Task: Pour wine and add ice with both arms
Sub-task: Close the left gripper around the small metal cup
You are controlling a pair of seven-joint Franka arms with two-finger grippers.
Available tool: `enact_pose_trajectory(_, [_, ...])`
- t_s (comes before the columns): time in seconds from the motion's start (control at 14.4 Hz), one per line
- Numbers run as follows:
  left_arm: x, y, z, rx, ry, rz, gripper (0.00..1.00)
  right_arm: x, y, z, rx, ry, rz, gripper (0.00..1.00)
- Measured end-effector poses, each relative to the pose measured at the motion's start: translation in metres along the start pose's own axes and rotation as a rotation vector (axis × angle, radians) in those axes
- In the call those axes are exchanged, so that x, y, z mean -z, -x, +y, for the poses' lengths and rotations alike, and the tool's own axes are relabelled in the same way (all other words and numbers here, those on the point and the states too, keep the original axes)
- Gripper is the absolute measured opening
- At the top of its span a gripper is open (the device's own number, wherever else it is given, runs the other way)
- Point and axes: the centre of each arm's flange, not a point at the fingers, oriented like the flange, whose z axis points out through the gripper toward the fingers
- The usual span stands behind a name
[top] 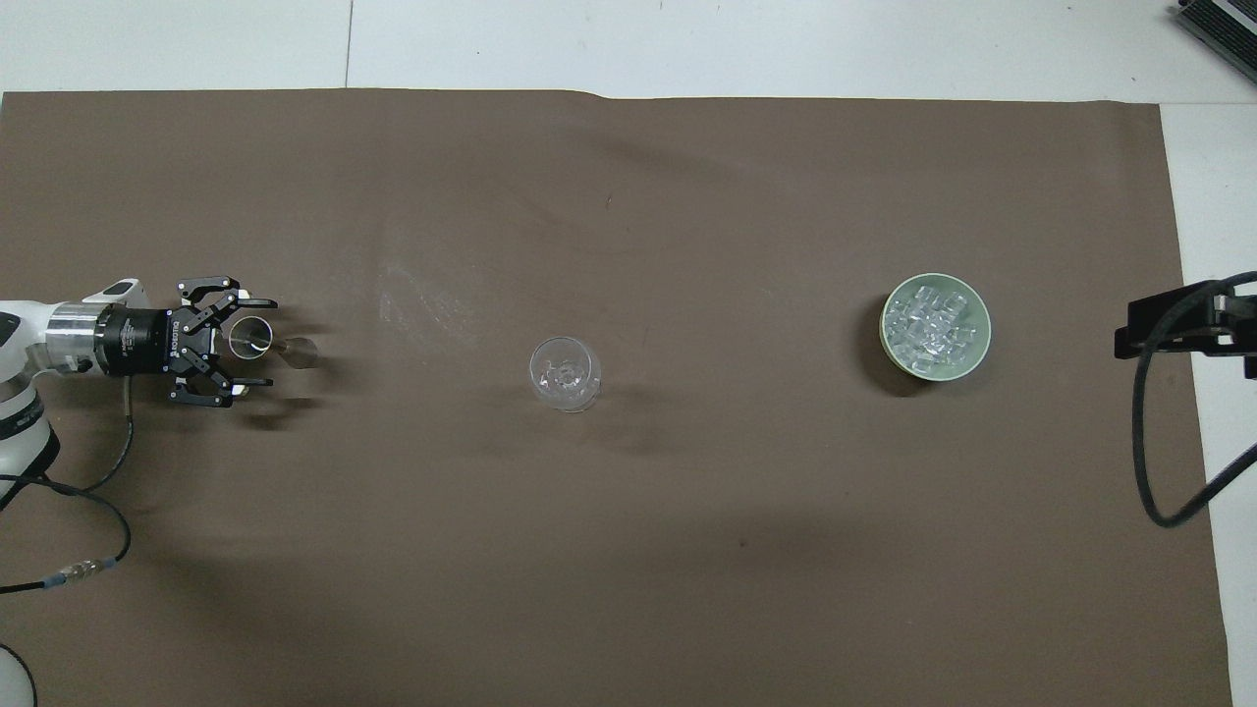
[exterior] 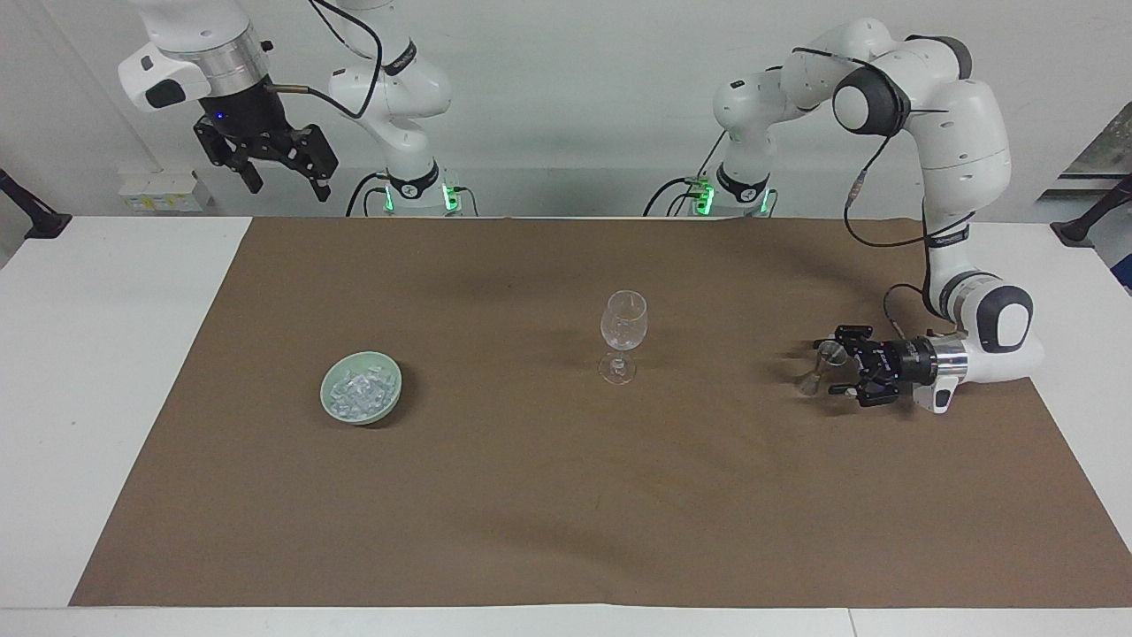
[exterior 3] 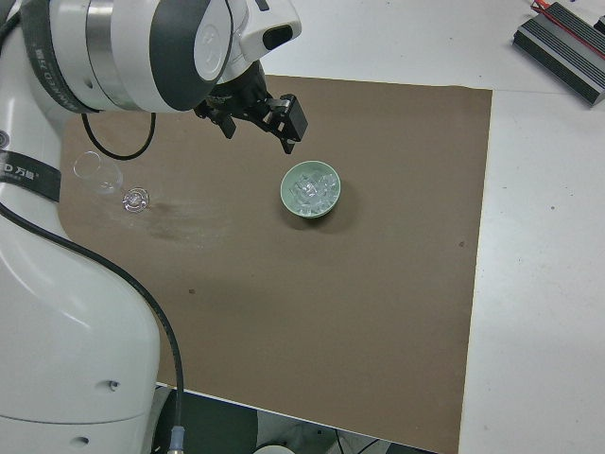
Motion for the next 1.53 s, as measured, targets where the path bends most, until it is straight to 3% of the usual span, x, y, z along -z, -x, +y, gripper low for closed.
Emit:
enact_pose_trajectory(0.69, [-0.0003, -0.0031, -0.0022, -0.01, 0.004, 0.002, 1.0, -0.0001, 0.0003, -0.0005, 0.001, 0.0, -0.002, 1.0])
enact_pose_trajectory(0.83, [-0.0003, -0.0032, -0.0022, -0.011, 0.004, 0.002, 0.86, -0.0002, 0.0004, -0.0006, 0.001, 0.0, -0.002, 1.0])
enact_pose_trajectory(1.39, [0.0009, -0.0041, -0.0019, -0.011, 0.01, 0.01, 0.78, -0.0004, 0.0007, -0.0006, 0.001, 0.001, -0.005, 1.0])
enact_pose_trajectory(1.53, [0.0009, -0.0043, -0.002, -0.01, 0.01, 0.01, 0.61, -0.0004, 0.0007, -0.0006, 0.002, 0.001, -0.005, 1.0])
